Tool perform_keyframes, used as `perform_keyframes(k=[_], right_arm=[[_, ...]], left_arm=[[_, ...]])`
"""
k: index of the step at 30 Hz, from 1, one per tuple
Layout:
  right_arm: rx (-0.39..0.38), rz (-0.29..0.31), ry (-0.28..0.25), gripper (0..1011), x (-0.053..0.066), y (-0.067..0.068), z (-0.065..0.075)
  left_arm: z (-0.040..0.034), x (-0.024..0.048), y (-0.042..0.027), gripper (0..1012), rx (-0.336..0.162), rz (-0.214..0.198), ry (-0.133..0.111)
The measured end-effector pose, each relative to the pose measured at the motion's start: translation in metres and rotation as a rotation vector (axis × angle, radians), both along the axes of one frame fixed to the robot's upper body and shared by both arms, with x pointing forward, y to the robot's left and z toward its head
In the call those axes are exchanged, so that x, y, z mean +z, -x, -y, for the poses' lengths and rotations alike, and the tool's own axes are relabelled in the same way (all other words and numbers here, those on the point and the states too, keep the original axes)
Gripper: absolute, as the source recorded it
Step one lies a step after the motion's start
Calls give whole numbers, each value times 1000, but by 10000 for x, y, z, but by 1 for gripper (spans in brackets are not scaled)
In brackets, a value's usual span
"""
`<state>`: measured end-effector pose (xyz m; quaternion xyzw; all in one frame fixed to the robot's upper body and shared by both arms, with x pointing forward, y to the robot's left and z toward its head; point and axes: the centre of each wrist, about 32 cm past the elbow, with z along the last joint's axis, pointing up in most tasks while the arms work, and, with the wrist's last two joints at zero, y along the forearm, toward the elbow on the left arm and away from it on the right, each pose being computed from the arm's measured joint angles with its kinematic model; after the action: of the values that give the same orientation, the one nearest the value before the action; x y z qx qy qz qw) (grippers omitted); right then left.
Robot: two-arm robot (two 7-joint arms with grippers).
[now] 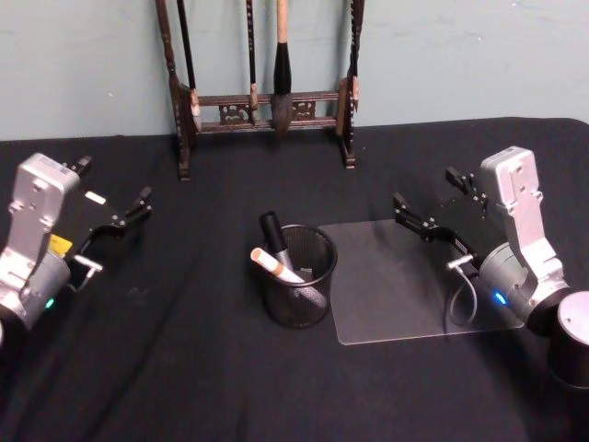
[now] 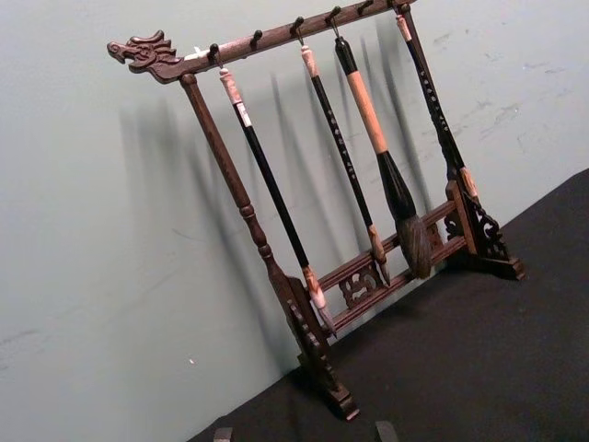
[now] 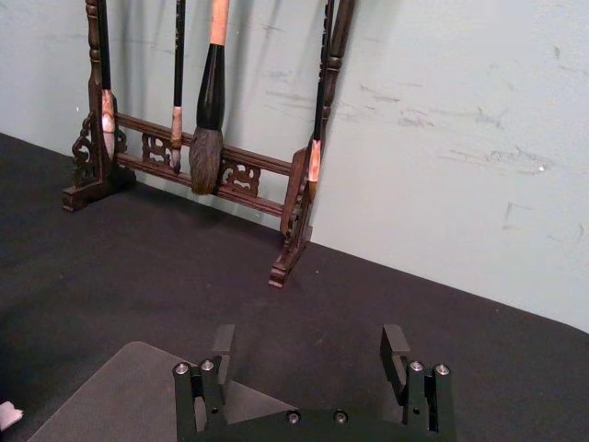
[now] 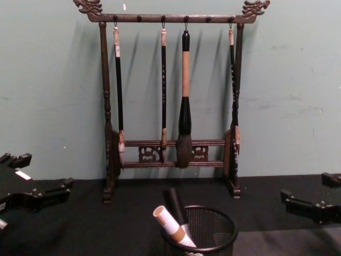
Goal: Pick up the water-based marker from the table and place it into the pen holder.
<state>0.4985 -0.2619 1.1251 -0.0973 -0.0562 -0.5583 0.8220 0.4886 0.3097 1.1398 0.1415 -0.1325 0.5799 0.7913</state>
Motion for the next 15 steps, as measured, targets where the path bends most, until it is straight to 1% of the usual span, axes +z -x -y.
perform_keyframes(k=[15], right_arm=[[0,0,0,1003,0,0,0]], left_arm=[[0,0,0,1001,0,0,0]])
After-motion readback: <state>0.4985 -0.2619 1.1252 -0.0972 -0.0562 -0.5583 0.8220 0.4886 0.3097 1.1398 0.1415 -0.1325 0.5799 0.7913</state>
